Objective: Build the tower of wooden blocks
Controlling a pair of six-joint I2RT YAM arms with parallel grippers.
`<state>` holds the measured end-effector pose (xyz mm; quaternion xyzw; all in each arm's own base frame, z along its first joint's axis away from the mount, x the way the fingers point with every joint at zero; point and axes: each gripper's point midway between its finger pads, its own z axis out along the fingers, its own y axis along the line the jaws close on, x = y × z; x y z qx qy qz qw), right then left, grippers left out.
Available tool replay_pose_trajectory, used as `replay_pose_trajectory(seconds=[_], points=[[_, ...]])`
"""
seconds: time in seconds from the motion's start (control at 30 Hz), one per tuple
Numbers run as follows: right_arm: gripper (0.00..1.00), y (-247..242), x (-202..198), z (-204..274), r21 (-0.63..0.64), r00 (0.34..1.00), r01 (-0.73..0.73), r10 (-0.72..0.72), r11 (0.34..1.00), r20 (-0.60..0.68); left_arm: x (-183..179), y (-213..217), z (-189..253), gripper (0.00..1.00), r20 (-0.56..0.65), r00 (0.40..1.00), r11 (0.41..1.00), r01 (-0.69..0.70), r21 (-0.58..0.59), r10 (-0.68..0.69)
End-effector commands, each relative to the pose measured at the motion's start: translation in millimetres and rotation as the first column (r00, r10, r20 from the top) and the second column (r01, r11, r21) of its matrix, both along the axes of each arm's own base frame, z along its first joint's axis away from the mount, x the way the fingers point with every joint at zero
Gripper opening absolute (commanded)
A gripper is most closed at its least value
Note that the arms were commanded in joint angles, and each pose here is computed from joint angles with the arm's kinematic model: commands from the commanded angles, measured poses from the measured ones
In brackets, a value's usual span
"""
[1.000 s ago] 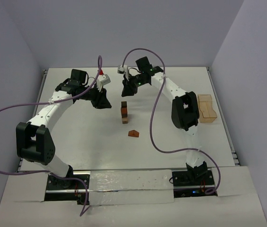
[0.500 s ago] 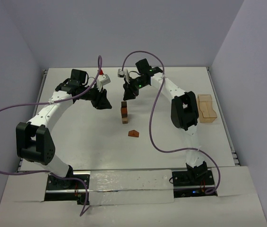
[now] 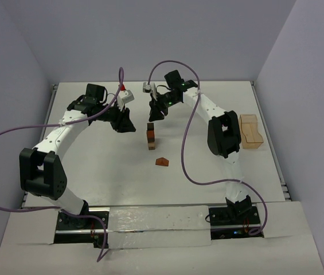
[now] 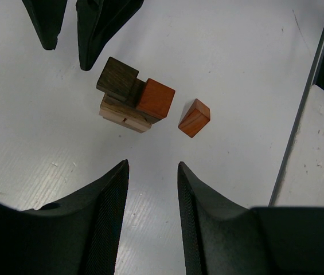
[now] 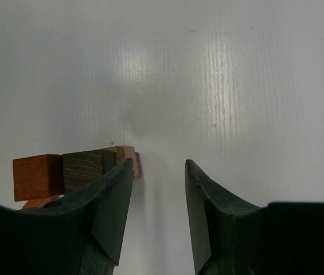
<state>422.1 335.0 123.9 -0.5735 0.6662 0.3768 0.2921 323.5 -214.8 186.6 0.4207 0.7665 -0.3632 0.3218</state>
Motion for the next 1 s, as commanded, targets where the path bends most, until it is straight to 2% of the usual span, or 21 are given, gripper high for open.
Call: replay_pose_trajectory(seconds=[0.0,0.73,0.97], points=[[0.51,11.4,0.3,19.0,0.049,1.000,-0.023,0.023,0.999,0.017,-1.2,-3.2,14.2,0.46,0.051,0.998,0.999,0.031,-0.031,-0.029],[0.57,7.8,-6.1,14.7,0.033,0.999,-0.043,0.042,0.999,0.008,0.2,-3.1,13.7,0.47,0.051,0.998,0.999,0.030,-0.028,-0.028],[0.63,7.1,-7.2,14.2,0.031,0.999,-0.045,0.045,0.998,0.006,1.6,-3.3,12.1,0.47,0.046,0.999,0.999,0.029,-0.025,-0.028]])
